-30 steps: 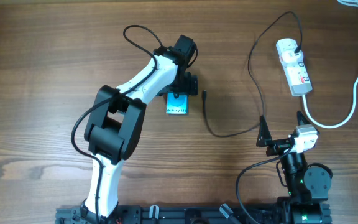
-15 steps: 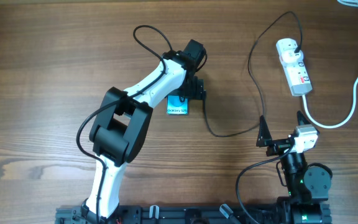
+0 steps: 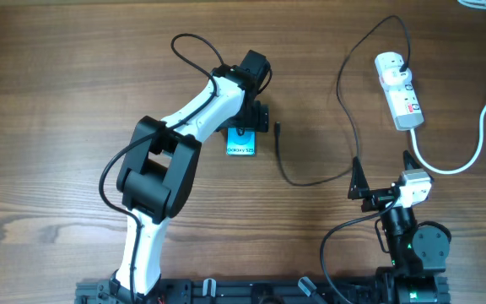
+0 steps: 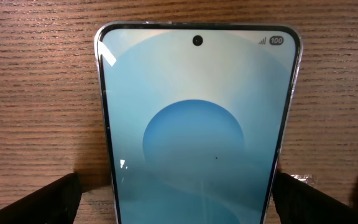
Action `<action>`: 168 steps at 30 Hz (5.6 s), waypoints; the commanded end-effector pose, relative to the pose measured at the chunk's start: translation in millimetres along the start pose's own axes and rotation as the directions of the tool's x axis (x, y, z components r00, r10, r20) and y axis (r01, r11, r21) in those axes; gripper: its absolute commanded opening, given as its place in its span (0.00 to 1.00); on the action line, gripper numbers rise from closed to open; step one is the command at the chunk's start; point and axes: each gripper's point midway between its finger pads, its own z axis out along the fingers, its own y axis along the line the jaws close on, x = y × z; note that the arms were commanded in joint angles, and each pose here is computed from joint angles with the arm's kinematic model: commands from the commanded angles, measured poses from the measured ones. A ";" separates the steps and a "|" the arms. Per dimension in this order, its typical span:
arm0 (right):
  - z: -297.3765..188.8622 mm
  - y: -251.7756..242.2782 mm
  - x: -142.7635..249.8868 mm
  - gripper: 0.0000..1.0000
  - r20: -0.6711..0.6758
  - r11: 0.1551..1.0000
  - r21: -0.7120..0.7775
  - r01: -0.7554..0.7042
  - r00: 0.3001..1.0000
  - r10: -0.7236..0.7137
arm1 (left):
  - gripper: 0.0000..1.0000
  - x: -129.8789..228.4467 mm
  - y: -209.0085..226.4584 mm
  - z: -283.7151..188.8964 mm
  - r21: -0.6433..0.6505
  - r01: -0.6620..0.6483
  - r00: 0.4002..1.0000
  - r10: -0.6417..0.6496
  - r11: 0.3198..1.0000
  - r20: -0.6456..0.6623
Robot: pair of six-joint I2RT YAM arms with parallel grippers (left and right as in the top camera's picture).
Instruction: Plug charger to phone and switch on socket
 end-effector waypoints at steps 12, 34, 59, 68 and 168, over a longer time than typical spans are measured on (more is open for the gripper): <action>-0.4 -3.9 -2.1 1.00 0.009 1.000 0.021 0.013 1.000 -0.013 | 0.83 13.0 1.6 19.0 -0.018 -0.009 0.998 0.008 1.000 -0.055; -0.4 -3.9 -2.1 1.00 0.009 1.000 0.021 0.013 1.000 -0.013 | 0.75 12.5 0.6 19.0 -0.013 -0.008 0.999 0.007 1.000 -0.054; -0.4 -3.9 -2.1 1.00 0.009 1.000 0.021 0.013 1.000 -0.013 | 0.70 12.9 0.8 0.2 -0.016 -0.007 0.997 0.006 1.000 -0.079; -0.4 -3.9 -2.1 1.00 0.009 1.000 0.021 0.013 1.000 -0.013 | 0.70 5.0 -4.8 -30.0 0.030 0.014 1.000 -0.013 0.999 -0.026; -0.1 -3.9 -1.2 1.00 0.006 1.000 0.021 0.012 1.000 -0.013 | 0.95 35.4 13.1 0.2 -0.013 0.037 0.999 -0.038 0.999 -0.034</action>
